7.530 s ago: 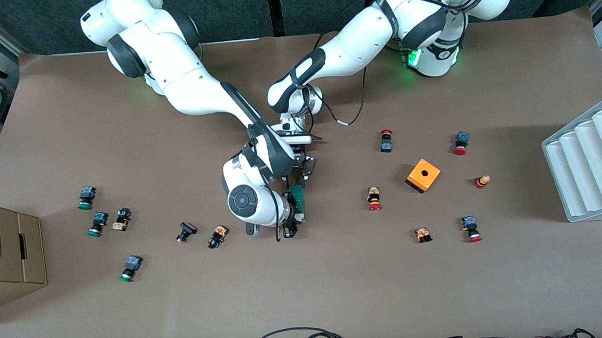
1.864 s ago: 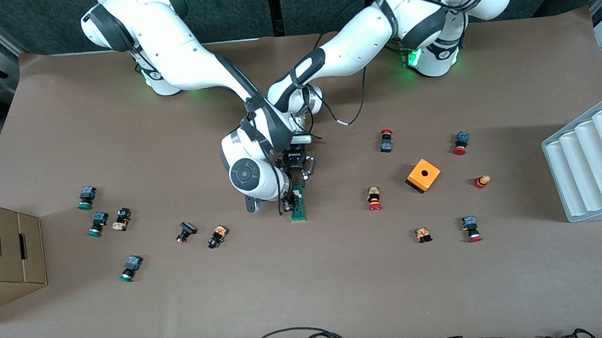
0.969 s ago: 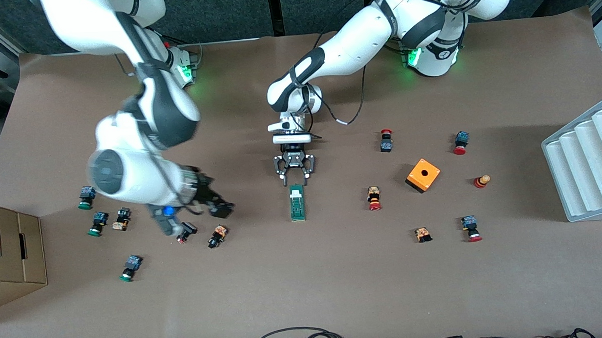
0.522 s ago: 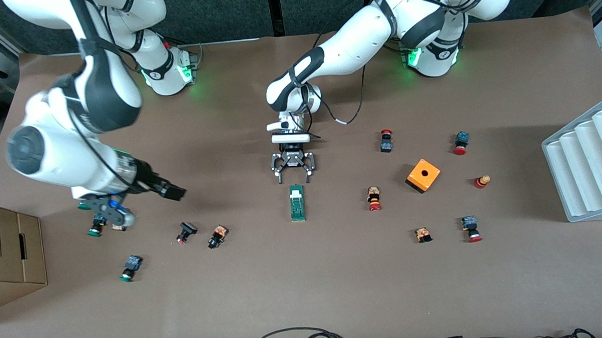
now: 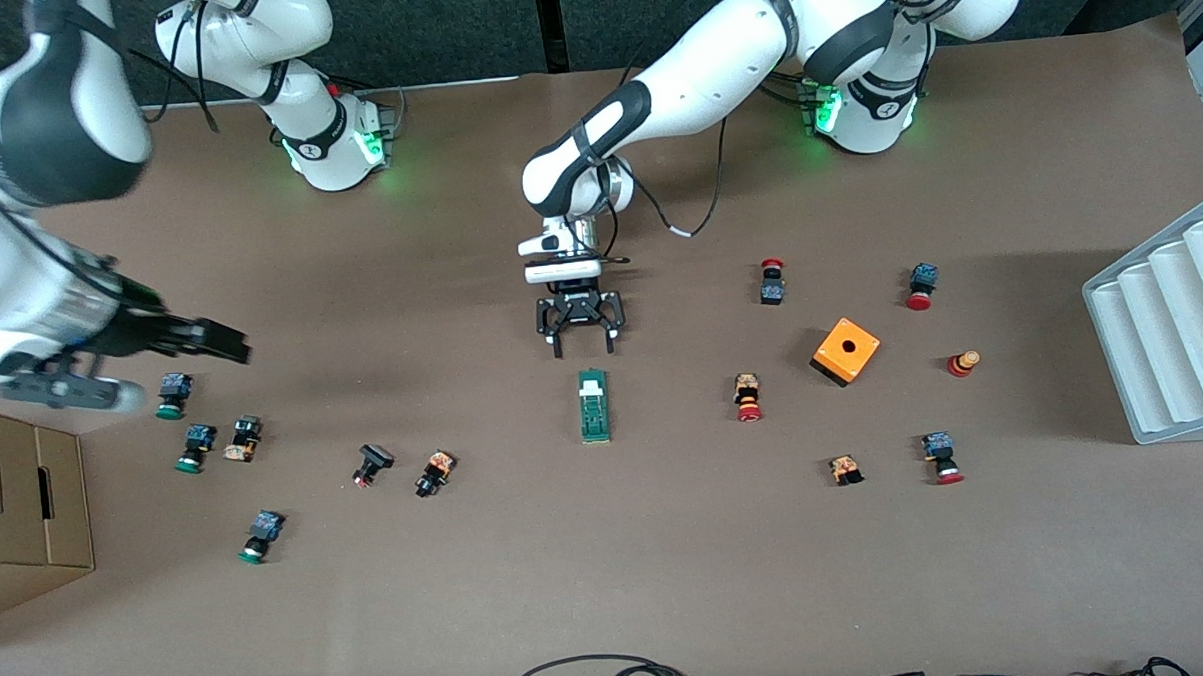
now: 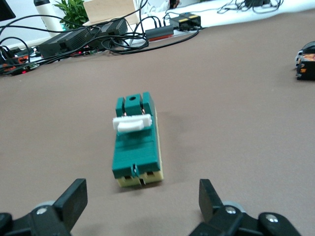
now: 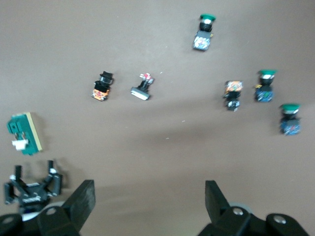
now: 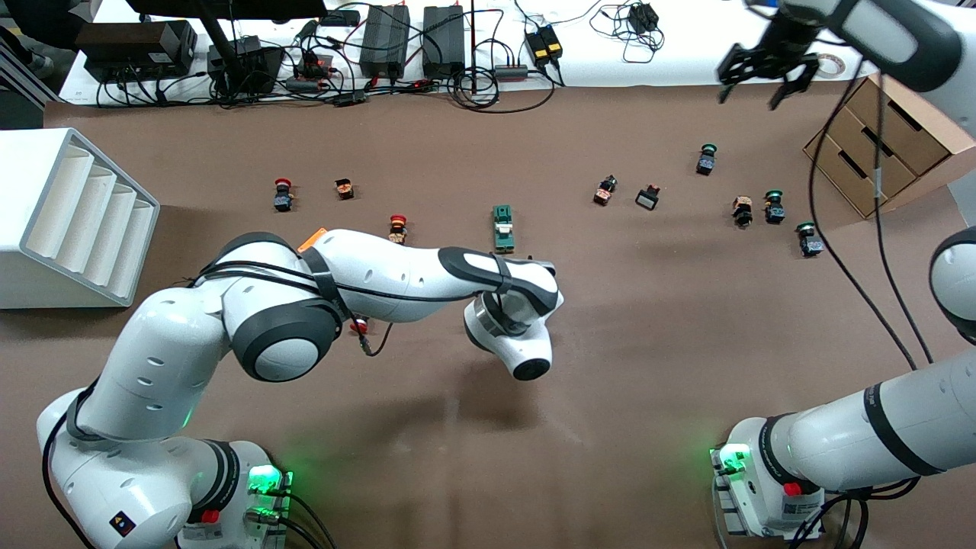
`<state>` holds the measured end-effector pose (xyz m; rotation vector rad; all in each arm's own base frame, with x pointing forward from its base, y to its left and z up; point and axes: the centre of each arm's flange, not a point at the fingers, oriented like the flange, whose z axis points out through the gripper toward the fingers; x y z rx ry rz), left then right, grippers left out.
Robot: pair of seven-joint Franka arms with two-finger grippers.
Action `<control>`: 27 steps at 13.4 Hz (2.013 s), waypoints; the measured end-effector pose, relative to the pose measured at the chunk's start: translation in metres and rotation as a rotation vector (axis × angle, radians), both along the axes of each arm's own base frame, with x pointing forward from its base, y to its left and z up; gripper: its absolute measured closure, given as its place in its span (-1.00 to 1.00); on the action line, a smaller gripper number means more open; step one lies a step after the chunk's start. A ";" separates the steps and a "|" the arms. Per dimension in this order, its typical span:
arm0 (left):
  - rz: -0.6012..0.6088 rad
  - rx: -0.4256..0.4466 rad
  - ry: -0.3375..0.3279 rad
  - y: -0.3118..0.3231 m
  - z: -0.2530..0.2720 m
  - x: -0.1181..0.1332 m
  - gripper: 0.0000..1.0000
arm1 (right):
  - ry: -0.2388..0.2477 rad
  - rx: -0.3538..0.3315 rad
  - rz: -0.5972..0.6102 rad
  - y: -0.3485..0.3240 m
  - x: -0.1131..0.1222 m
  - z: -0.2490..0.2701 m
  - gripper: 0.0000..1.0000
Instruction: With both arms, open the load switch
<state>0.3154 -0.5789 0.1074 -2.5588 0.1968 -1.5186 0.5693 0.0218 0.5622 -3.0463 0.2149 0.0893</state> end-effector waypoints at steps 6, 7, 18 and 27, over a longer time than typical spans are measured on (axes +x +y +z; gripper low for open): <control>-0.050 0.184 0.195 -0.005 0.050 0.012 -1.00 | -0.040 -0.019 0.113 -0.051 -0.017 0.027 -1.00; -0.059 0.217 0.230 -0.004 0.063 0.018 -1.00 | -0.037 -0.026 0.120 -0.048 -0.017 0.026 -1.00; -0.235 0.434 0.601 0.025 0.214 0.078 -1.00 | -0.043 -0.042 0.143 -0.043 -0.015 0.029 -1.00; -0.267 0.287 0.781 0.092 0.322 0.134 -1.00 | -0.047 -0.043 0.161 -0.036 -0.015 0.030 -1.00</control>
